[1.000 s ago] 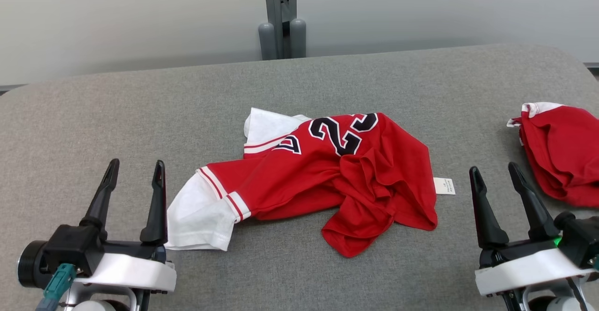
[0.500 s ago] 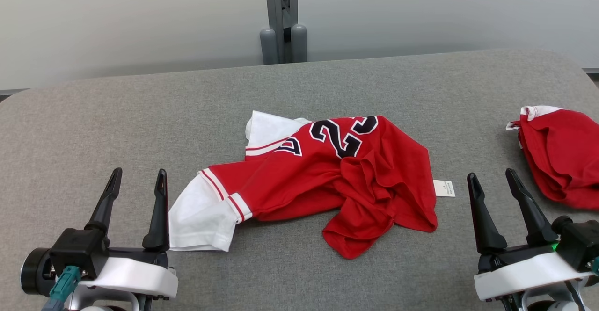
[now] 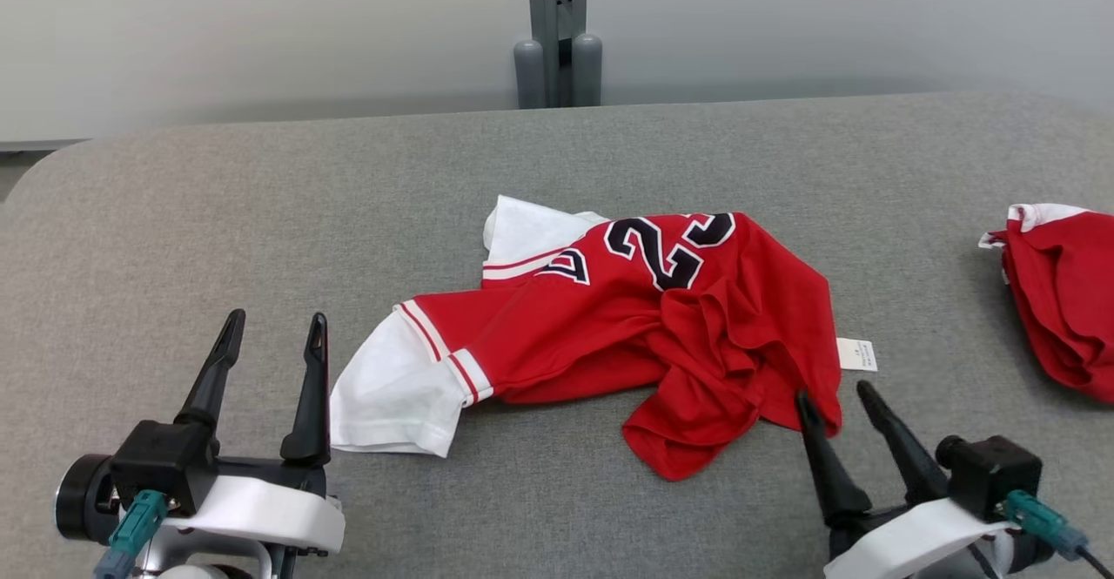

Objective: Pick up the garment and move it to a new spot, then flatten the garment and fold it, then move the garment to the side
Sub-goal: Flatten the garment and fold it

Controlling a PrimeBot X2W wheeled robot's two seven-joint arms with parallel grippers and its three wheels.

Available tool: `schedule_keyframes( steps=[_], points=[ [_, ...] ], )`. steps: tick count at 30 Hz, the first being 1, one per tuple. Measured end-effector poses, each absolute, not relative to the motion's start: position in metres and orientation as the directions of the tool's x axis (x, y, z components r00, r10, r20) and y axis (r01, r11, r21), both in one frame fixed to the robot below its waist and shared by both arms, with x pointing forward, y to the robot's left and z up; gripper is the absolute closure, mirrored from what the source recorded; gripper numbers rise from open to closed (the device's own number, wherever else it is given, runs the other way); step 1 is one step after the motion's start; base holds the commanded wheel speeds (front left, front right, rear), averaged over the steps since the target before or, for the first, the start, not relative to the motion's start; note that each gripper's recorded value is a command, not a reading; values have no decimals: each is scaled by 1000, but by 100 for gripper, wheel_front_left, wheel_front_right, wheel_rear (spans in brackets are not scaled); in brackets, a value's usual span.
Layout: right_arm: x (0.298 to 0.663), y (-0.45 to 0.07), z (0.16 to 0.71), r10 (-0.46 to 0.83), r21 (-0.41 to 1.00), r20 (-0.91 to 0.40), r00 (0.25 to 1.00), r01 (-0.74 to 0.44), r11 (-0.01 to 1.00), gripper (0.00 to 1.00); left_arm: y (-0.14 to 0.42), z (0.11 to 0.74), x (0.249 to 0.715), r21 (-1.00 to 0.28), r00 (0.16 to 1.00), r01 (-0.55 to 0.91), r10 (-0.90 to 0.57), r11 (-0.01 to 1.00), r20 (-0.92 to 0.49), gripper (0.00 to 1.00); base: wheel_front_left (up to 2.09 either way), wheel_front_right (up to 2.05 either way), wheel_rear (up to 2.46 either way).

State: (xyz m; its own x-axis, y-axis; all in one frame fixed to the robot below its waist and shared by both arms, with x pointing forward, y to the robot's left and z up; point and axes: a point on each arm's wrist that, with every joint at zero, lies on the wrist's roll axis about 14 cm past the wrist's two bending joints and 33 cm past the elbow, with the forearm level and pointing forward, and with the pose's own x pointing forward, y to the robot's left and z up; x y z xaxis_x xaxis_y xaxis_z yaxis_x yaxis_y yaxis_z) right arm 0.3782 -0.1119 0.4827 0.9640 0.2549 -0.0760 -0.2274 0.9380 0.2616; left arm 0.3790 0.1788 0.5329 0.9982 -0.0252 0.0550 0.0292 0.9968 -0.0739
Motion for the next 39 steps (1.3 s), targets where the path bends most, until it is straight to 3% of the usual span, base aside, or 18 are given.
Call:
schedule_keyframes(
  steps=[5,14,15,16,17,25,31,37,39],
  points=[
    [374,-94,443,307,310,-193,932,-239,920,0,183,530,381,-73,999,14,-11,997,50,0,0,0,0],
    [387,-65,404,377,381,-281,883,-257,888,0,186,517,385,-78,1000,5,-3,997,21,0,0,0,0],
    [387,-62,399,383,381,-296,875,-260,887,44,186,516,385,-79,1000,4,-2,997,19,0,0,0,0],
    [388,-60,397,388,385,-303,870,-261,885,62,186,515,386,-79,1000,2,-1,997,17,0,0,0,0],
    [389,-57,392,397,393,-315,862,-262,881,100,187,516,389,-78,1000,3,-1,997,24,0,0,0,0],
    [403,-72,408,353,388,-262,898,-237,890,100,183,507,397,-86,1000,12,-11,996,12,0,0,0,0],
    [406,-116,434,271,369,-244,931,-169,914,100,176,505,406,-87,999,39,-38,995,17,0,0,0,0],
    [416,-158,488,188,262,-131,973,-149,954,100,169,498,415,-90,998,60,-60,994,3,0,0,0,0],
    [418,-166,496,168,223,-116,979,-139,965,94,167,497,418,-91,998,69,-69,993,3,0,0,0,0]
  ],
)
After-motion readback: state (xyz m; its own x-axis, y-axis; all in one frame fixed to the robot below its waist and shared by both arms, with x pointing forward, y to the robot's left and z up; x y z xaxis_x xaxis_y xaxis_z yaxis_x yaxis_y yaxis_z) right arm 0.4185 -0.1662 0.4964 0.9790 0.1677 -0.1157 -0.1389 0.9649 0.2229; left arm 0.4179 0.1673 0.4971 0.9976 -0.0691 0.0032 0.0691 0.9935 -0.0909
